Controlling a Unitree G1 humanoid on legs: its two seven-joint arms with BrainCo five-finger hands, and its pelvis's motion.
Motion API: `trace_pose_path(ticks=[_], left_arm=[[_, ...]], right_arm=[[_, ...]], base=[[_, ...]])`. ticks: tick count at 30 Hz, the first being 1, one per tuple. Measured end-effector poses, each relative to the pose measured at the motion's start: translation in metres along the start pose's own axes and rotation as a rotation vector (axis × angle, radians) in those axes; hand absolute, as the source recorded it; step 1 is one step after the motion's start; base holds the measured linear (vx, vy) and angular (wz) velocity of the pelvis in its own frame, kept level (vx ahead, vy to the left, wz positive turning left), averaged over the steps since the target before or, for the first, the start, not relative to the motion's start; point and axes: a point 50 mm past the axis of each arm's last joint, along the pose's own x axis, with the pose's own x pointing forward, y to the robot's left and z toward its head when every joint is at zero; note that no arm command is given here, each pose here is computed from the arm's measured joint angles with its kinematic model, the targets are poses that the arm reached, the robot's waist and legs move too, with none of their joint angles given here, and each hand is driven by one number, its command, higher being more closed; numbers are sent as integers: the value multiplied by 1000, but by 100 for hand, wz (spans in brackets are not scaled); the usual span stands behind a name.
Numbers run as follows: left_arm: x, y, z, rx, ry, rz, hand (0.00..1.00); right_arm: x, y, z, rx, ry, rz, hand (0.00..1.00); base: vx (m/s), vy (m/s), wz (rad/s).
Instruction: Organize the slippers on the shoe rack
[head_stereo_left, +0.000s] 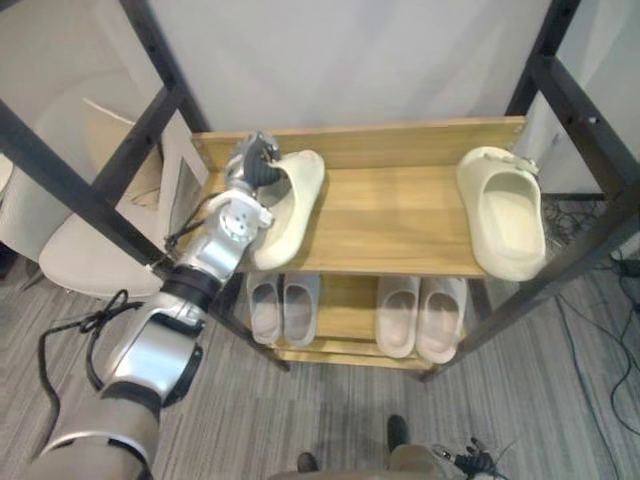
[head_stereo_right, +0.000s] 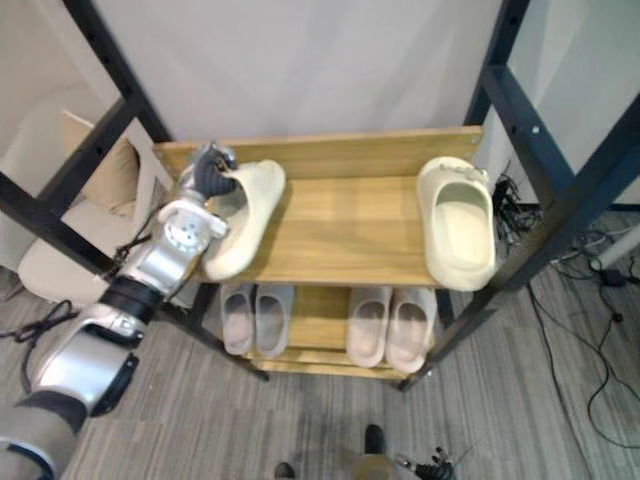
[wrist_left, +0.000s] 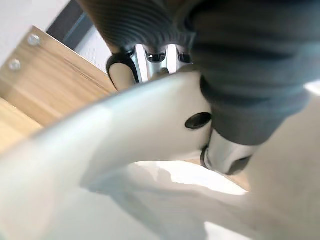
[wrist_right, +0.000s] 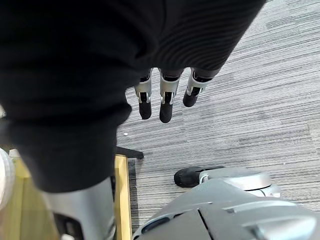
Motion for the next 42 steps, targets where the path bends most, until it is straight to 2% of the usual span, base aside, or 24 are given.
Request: trace_pose_path(ticks=[21, 30, 31, 42], left_arm=[[13, -23, 55, -45, -140, -40, 100], [16, -23, 59, -42, -145, -37, 100], [16, -23, 59, -42, -143, -37, 0], [15, -32, 64, -80, -136, -20, 0]], right_arm=[[1, -9, -1, 66, 9, -44, 0], [1, -14, -1, 100, 12, -70, 0], [1, -14, -2, 101, 12, -70, 0], [-2, -22, -12, 117, 38, -101, 0]], base=[[-5, -5, -5], [-12, -8, -6], [-49, -18, -4], [-13, -7, -1]])
